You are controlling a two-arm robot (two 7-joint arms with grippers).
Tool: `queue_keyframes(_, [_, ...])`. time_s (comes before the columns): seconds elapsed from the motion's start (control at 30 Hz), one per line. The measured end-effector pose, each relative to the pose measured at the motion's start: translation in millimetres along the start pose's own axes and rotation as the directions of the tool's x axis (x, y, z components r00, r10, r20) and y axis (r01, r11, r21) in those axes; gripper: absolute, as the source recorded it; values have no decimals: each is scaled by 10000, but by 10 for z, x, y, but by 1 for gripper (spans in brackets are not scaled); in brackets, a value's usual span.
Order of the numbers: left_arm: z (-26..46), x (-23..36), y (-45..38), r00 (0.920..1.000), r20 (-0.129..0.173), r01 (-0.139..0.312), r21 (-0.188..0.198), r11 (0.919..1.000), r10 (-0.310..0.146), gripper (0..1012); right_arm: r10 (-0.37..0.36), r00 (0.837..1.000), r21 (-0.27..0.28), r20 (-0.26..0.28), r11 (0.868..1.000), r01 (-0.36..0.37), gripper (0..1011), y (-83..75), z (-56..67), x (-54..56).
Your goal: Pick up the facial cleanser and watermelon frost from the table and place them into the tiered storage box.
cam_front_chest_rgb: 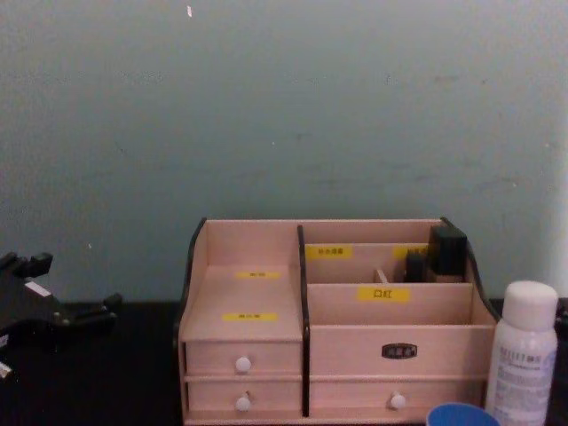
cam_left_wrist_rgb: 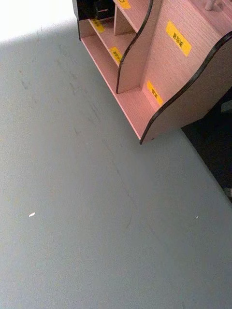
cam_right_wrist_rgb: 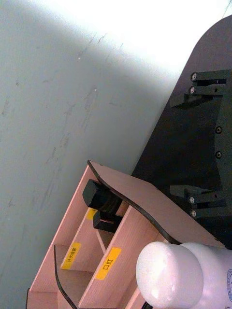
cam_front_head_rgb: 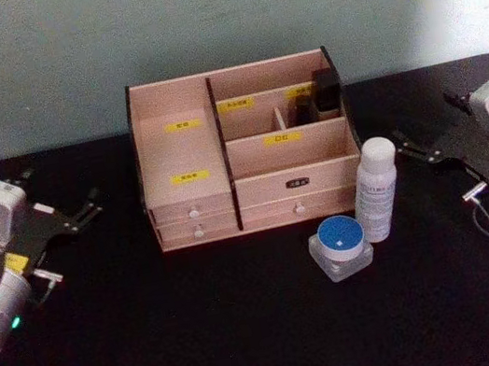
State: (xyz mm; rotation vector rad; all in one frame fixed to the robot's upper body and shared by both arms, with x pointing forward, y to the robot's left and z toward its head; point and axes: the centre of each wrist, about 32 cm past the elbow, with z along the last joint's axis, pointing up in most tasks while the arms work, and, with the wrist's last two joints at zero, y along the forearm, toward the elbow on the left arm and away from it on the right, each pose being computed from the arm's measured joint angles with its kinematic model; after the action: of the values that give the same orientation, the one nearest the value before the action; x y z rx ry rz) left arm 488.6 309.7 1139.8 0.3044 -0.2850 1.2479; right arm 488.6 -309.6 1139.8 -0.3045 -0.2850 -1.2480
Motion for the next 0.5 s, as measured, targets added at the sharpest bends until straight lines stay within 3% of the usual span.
queue_keyframes(0.5, [0, 0, 0, 10000, 0, 0, 1, 10000, 0, 1001, -1, 10000, 1, 0, 10000, 1, 1003, 0, 0, 0])
